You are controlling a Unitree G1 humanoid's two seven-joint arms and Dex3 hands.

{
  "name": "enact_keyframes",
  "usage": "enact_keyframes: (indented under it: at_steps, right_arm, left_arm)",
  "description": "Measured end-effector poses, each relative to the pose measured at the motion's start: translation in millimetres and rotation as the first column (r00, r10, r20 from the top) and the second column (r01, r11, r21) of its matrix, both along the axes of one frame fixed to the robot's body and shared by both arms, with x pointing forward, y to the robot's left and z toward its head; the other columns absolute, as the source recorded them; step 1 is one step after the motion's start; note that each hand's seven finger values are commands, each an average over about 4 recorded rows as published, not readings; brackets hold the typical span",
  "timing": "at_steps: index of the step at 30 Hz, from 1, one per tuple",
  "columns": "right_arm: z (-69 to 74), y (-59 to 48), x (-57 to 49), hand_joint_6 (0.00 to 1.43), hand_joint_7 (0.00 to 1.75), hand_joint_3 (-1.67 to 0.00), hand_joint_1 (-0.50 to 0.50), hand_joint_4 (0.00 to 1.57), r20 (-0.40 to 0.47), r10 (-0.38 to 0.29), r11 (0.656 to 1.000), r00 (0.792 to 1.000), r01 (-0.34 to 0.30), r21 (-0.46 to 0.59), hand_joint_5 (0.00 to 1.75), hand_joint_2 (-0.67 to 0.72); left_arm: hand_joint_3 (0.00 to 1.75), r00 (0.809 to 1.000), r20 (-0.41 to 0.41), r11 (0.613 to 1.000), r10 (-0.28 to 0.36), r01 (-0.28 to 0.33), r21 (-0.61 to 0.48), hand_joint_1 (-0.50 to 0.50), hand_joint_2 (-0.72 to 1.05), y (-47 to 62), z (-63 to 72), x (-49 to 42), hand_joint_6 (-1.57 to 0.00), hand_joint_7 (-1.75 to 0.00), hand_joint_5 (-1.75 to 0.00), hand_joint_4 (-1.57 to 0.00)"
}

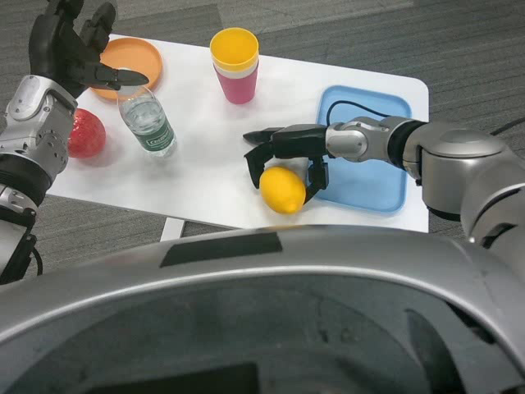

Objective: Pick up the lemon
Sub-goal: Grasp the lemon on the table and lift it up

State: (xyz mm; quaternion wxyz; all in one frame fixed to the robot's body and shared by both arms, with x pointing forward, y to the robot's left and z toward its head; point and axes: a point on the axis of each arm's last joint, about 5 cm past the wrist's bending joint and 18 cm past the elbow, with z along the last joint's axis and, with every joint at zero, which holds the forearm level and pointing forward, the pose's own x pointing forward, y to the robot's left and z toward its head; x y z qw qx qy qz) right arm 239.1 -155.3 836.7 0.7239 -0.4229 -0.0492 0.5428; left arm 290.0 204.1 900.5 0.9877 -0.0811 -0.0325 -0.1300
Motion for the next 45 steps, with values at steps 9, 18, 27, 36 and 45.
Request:
enact_keyframes:
  at_steps: [9,18,27,36,45]
  right_arm:
    - [4.0,-1.7,-0.9,1.27,1.68,-1.17,-0.17,0.29,0.000,-0.117,0.977,0.993,0.115,0.179,0.10,-0.54]
    - [12.4,-9.6,-4.5,1.26,1.68,-1.19,-0.17,0.29,0.004,-0.314,0.846,0.950,0.277,0.456,0.12,-0.54]
    - [27.4,-34.5,0.9,1.27,1.62,-1.27,-0.17,0.44,0.035,-0.508,0.701,0.861,0.389,0.598,0.61,-0.60]
    - [44.8,-57.5,8.0,1.26,1.61,-1.19,-0.17,0.68,0.052,-0.677,0.532,0.734,0.440,0.723,1.16,-0.60]
    - [57.3,-69.3,8.6,1.26,1.61,-1.19,-0.17,0.76,0.035,-0.773,0.374,0.633,0.410,0.832,1.16,-0.60]
  left_arm:
    - [0.09,1.000,0.002,1.000,0.000,0.000,0.000,-0.46,0.07,0.1,0.1,0.0,0.00,-0.24,-0.21,0.00]
    - [0.09,1.000,0.015,1.000,0.018,-0.018,-0.022,-0.47,0.07,1.3,1.6,0.6,0.00,-0.21,-0.21,0.00]
    - [0.09,0.999,0.030,0.993,0.041,-0.037,-0.116,-0.46,0.07,-10.8,-0.4,1.4,0.00,-0.21,-0.21,0.00]
    - [0.09,0.996,0.054,0.983,0.065,-0.055,-0.175,-0.47,0.07,-23.2,-0.5,2.7,0.00,-0.21,-0.21,0.00]
    - [0.09,0.994,0.074,0.976,0.076,-0.059,-0.212,-0.46,0.07,-30.5,0.0,2.8,0.00,-0.21,-0.21,0.00]
